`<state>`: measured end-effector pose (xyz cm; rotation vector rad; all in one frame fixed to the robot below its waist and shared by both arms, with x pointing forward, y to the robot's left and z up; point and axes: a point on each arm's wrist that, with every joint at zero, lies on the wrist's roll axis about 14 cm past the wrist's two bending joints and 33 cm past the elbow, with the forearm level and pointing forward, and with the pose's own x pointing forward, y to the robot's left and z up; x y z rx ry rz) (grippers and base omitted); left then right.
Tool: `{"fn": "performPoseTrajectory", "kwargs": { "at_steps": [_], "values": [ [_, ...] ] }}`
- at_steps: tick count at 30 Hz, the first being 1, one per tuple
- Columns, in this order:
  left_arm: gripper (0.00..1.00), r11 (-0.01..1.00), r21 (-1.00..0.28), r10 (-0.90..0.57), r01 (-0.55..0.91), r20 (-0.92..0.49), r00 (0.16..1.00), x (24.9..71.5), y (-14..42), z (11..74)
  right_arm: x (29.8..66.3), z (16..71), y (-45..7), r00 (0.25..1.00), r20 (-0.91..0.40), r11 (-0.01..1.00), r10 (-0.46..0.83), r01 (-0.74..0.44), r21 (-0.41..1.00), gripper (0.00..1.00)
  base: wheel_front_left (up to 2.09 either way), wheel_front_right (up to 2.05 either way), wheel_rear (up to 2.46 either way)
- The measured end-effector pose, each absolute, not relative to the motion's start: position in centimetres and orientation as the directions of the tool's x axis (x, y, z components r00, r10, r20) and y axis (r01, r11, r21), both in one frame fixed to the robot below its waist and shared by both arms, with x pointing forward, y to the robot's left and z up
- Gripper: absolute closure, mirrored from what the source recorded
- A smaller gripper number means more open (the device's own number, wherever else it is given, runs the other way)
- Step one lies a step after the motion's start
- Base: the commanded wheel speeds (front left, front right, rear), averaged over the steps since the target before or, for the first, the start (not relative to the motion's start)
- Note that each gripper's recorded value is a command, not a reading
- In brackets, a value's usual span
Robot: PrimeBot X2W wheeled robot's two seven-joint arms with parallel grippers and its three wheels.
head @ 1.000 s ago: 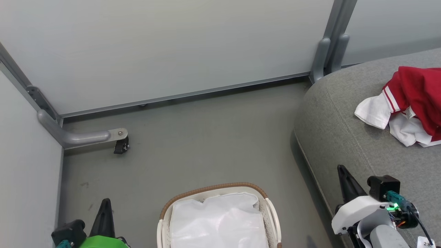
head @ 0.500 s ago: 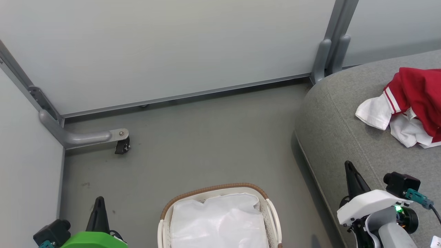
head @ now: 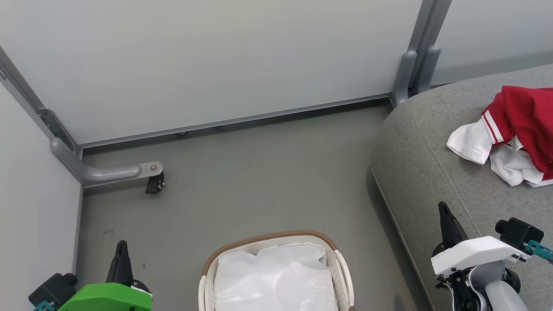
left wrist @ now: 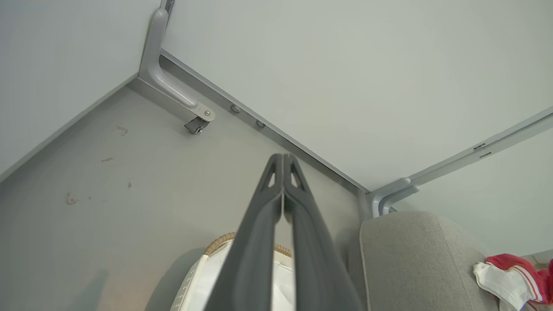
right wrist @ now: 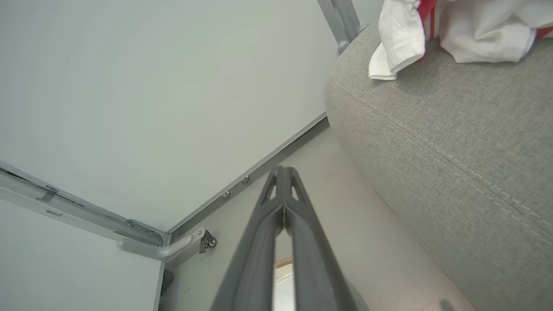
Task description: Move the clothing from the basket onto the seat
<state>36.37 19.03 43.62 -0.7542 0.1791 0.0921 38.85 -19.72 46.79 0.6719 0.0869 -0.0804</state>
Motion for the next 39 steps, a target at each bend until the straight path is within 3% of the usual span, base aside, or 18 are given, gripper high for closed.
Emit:
{"fn": "performPoseTrajectory", "kwargs": {
  "at_steps": [39],
  "values": [
    [1.00, 0.380, -0.915, 0.018, -0.135, -0.138, 0.990, 37.7, 19.5, 46.4, 39.0, 48.3, -20.1, 0.996, -0.086, 0.414, -0.039, 0.094, 0.905, 1.00, 0.00, 0.00, 0.00]
  ]
}}
